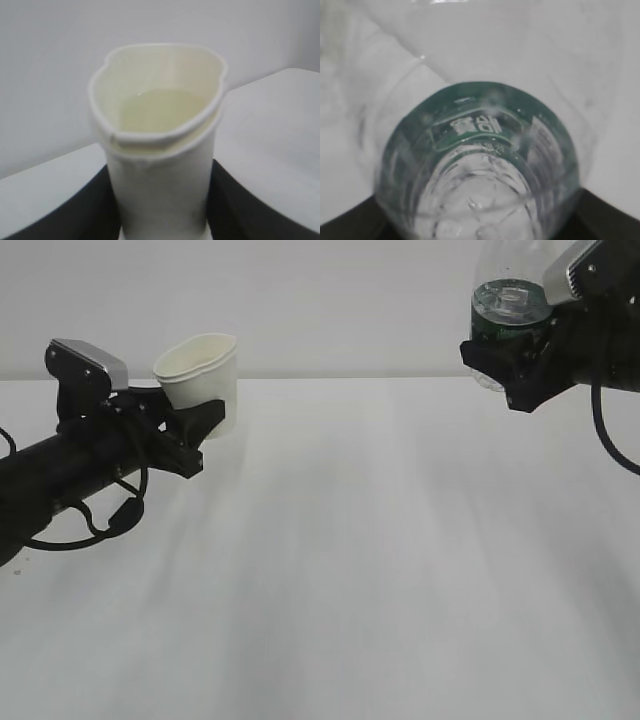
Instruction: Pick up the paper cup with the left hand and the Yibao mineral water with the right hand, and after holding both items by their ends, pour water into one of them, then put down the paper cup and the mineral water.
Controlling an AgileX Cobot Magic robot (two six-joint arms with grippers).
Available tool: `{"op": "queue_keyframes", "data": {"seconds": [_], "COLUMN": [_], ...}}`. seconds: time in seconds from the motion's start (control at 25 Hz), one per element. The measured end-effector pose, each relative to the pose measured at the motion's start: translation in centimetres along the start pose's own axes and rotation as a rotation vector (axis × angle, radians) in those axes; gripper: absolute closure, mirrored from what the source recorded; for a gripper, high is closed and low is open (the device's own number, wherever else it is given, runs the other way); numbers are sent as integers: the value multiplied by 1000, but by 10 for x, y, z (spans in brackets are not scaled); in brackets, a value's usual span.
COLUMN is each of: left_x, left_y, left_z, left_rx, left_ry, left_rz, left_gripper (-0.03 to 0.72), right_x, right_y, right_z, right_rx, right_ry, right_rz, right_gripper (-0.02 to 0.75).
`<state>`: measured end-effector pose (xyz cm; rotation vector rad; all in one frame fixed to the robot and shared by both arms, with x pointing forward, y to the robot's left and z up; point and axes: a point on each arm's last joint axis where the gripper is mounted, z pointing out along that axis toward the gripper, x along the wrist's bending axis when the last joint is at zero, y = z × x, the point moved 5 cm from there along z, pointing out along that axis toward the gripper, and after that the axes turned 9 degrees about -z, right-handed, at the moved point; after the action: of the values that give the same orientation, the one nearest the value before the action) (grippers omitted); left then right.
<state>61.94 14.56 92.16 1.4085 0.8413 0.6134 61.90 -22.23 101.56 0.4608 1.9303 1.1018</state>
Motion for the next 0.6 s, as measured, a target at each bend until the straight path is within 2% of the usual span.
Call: {"op": "queue_keyframes", "data": {"seconds": [0.6], "left_x": [24], "left_y": [3], "left_z": [-7], "left_rx": [-9], "left_ry": [62], "left_rz": [-2], "left_gripper": [328], "right_x": [0], "right_y": [0], "right_z": [0], "right_rx": [3], "right_ry": [-1], "right_rz": [0], "right_gripper": [275]}}
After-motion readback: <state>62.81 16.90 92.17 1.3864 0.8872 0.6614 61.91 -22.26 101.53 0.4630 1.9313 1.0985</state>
